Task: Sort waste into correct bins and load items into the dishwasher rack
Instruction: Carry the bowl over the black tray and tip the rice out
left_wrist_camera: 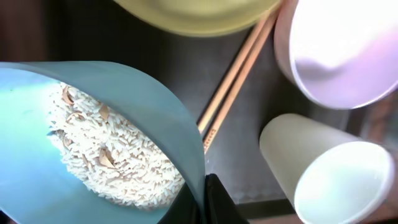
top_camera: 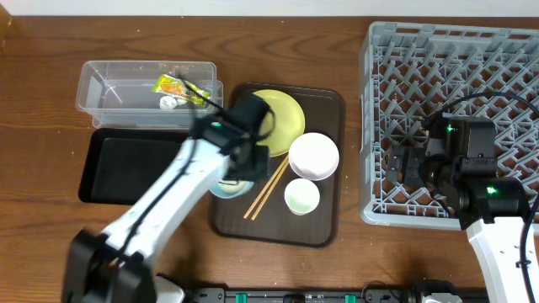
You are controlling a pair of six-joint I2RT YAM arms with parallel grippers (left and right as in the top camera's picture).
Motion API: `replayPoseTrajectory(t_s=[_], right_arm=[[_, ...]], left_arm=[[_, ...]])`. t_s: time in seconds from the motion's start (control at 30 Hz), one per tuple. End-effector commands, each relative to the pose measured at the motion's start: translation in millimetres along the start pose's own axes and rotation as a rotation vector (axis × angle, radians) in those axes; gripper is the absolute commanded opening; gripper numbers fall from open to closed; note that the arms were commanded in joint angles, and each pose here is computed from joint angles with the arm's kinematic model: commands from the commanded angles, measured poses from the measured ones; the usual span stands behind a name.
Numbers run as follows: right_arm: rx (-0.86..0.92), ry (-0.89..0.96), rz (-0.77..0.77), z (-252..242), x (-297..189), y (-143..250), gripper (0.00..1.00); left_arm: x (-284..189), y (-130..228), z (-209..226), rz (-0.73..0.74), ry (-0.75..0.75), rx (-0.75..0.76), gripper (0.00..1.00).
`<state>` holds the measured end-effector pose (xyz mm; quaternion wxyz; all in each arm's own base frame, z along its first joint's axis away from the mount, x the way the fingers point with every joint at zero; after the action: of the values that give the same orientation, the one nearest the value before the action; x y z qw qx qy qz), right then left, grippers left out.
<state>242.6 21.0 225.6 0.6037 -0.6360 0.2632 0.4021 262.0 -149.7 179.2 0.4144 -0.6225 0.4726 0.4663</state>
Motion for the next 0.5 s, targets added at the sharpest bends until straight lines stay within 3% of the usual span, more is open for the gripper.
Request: replayPoseTrajectory(t_s=[0.0,0.47], right_arm=[[0.011,0.001,-0.024,-1,-6,-6,0.99],[0.011,0.001,-0.020,-1,-6,-5,0.99]], left_arm=[[-29,-18,14,-0.079,0.060,-0.013,0.06],[-58,-68,121,-0.034,0.650,-0.219,0.07]])
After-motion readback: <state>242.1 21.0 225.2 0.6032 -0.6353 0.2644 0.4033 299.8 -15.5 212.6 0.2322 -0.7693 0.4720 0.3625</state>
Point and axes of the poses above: each gripper's point midway between its finger pads, its own x axis out along the fingers, its own z axis along the line the jaws close on, y = z × x, the point moved 7 cm from there along -x, back along the fingers, and after that the axes turned 15 degrees about -x, right-handed, at the moved point
